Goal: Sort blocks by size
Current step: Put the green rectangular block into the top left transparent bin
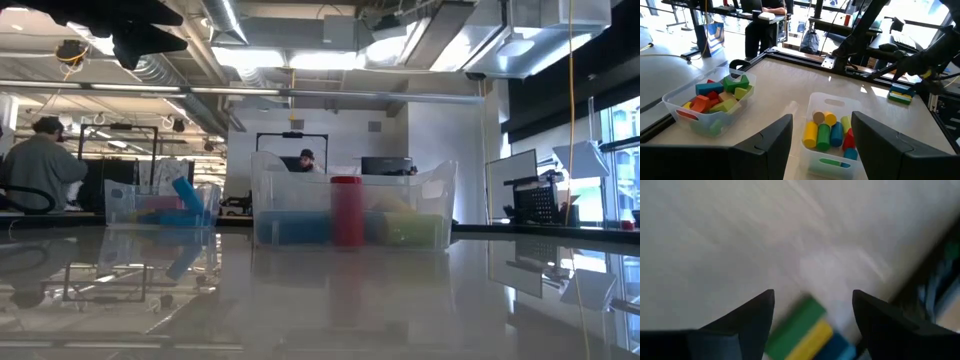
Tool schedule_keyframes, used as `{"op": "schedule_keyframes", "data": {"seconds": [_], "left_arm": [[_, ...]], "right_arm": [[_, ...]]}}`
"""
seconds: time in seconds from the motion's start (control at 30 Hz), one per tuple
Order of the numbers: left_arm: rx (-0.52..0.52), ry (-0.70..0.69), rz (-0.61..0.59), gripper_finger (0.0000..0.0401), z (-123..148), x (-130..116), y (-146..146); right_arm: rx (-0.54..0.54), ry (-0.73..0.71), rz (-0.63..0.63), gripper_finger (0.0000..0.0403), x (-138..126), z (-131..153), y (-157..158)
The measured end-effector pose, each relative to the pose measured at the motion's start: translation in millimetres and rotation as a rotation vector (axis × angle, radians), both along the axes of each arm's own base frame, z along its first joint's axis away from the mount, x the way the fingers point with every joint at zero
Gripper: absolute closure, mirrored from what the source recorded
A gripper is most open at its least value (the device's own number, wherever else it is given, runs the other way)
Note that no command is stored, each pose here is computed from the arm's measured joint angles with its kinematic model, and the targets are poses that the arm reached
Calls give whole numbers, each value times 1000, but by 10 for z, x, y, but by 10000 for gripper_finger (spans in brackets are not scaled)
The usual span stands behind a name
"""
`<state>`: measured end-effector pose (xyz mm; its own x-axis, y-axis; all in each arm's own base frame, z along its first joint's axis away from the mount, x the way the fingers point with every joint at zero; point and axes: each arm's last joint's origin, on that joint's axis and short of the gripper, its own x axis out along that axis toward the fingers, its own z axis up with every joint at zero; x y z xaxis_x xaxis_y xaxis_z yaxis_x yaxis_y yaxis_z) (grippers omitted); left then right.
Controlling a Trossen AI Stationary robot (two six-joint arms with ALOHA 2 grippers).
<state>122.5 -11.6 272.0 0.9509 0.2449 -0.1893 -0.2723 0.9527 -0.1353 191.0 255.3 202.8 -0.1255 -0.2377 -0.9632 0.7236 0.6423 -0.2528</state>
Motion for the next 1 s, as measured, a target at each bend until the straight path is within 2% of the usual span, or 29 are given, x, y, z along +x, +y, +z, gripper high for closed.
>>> {"op": "schedule_keyframes", "data": {"seconds": [0.1, 0.2, 0.47, 0.67, 0.8, 0.9, 1.0], "left_arm": [[-1, -1, 0, 203, 0, 0, 0], [-2, -1, 0, 203, 1, 0, 0], [-4, -1, 1, 203, 0, 0, 0], [0, 0, 0, 203, 0, 0, 0], [0, 0, 0, 203, 0, 0, 0], [-4, 3, 1, 203, -4, -1, 0], [-3, 7, 1, 203, -8, -1, 0]], "right_arm": [[41, 99, -126, 134, -56, -74, -12], [79, 187, -195, 134, -93, -100, -9], [71, 231, -269, 134, -118, -95, -18], [112, 226, -216, 141, -104, -121, 0], [155, 225, -177, 191, -109, -233, -1], [233, 212, -127, 252, -116, -377, 20], [263, 201, -100, 321, -126, -477, 8]]}}
